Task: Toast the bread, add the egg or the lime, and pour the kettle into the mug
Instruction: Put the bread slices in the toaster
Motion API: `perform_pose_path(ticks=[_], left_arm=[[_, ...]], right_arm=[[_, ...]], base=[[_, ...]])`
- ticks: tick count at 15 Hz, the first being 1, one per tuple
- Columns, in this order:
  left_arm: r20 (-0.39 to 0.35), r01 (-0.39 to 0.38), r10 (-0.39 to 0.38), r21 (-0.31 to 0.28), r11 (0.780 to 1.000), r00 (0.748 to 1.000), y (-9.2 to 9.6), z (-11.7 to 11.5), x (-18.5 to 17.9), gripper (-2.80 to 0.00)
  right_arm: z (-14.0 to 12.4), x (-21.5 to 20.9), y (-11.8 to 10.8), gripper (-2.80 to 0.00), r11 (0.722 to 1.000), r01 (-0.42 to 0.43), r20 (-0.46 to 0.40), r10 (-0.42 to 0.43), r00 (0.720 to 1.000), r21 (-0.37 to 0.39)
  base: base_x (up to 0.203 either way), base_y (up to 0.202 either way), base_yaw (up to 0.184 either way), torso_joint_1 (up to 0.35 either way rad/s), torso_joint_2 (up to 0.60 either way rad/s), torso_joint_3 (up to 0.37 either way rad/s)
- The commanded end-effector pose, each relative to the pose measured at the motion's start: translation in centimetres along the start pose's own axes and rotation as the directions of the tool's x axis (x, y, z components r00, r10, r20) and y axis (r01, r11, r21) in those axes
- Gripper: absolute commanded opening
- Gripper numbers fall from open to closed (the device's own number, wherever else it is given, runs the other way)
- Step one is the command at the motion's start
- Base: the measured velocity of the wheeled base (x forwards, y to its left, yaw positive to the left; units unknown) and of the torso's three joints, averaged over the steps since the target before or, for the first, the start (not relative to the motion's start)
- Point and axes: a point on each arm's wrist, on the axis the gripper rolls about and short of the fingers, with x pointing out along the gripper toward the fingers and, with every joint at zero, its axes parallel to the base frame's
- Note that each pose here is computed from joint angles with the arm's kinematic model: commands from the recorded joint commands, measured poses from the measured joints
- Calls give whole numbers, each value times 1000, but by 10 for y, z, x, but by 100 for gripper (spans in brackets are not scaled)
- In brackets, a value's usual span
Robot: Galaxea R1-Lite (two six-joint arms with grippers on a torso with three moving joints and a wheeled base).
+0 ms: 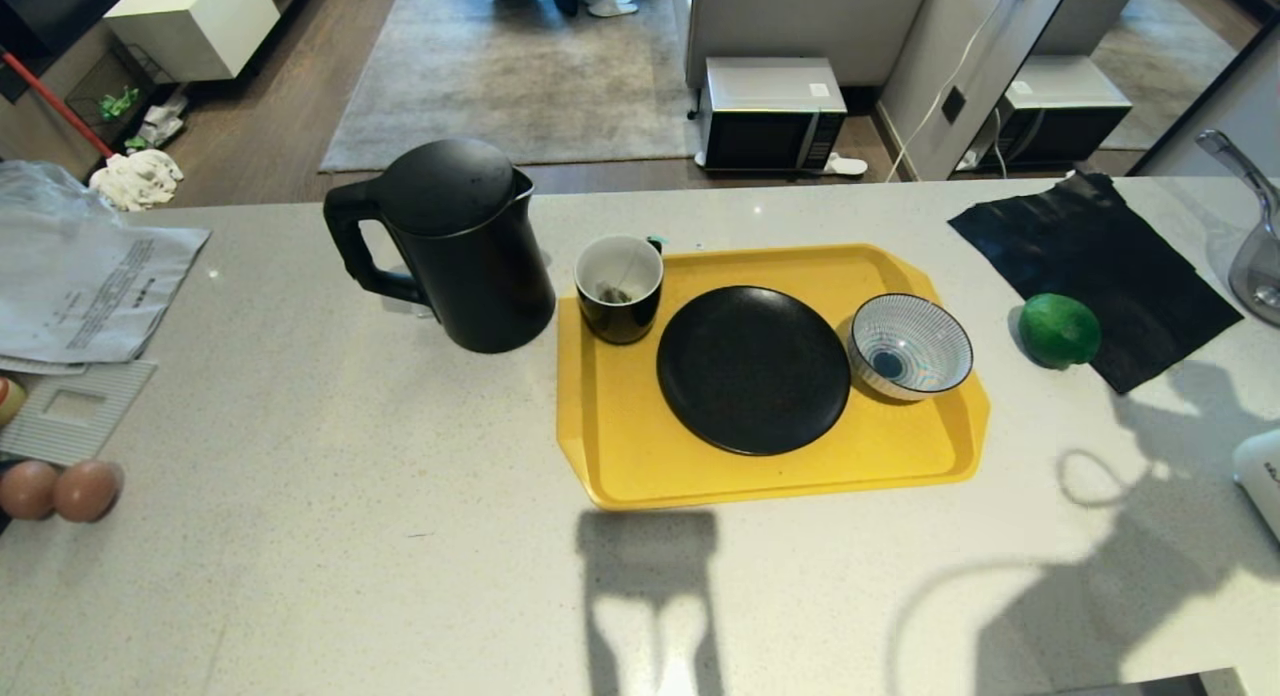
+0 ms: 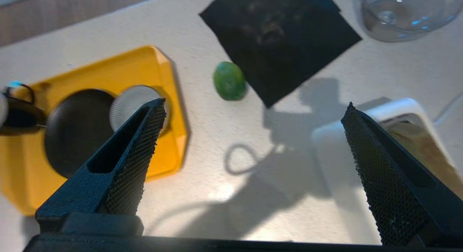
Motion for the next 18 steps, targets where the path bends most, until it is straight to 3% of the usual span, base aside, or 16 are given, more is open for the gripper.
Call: perform_pose_path(ticks=[1, 4, 6, 9, 12, 13, 18], left_arm=[[-14, 0, 0, 0, 1000, 1000, 0, -5, 1, -280], [-14, 0, 0, 0, 1000, 1000, 0, -5, 1, -280], [-14, 0, 0, 0, 1000, 1000, 0, -5, 1, -280], [-14, 0, 0, 0, 1000, 1000, 0, -5, 1, -280], [-14, 0, 0, 0, 1000, 1000, 0, -5, 1, -280], [-14, 0, 0, 0, 1000, 1000, 0, -5, 1, -280], [-14, 0, 0, 0, 1000, 1000, 0, -5, 1, -280]], right_arm=[[10, 8, 17, 0, 997, -79, -17, 78, 997, -8], [24, 19, 32, 0, 999, -49, -61, 50, 997, 5], [32, 31, 36, 0, 997, 84, -100, -83, 991, 1], [45, 55, 42, 0, 960, 273, -86, -278, 957, -66], [55, 70, 44, 0, 939, 312, -50, -322, 945, -145], [55, 70, 45, -280, 933, 303, -49, -318, 947, -197], [55, 74, 48, -280, 936, 279, -56, -297, 953, -214]], base=[[0, 0, 0, 0, 0, 0], [0, 0, 0, 0, 0, 0], [0, 0, 0, 0, 0, 0], [0, 0, 0, 0, 0, 0], [0, 0, 0, 0, 0, 0], [0, 0, 0, 0, 0, 0], [0, 0, 0, 0, 0, 0]])
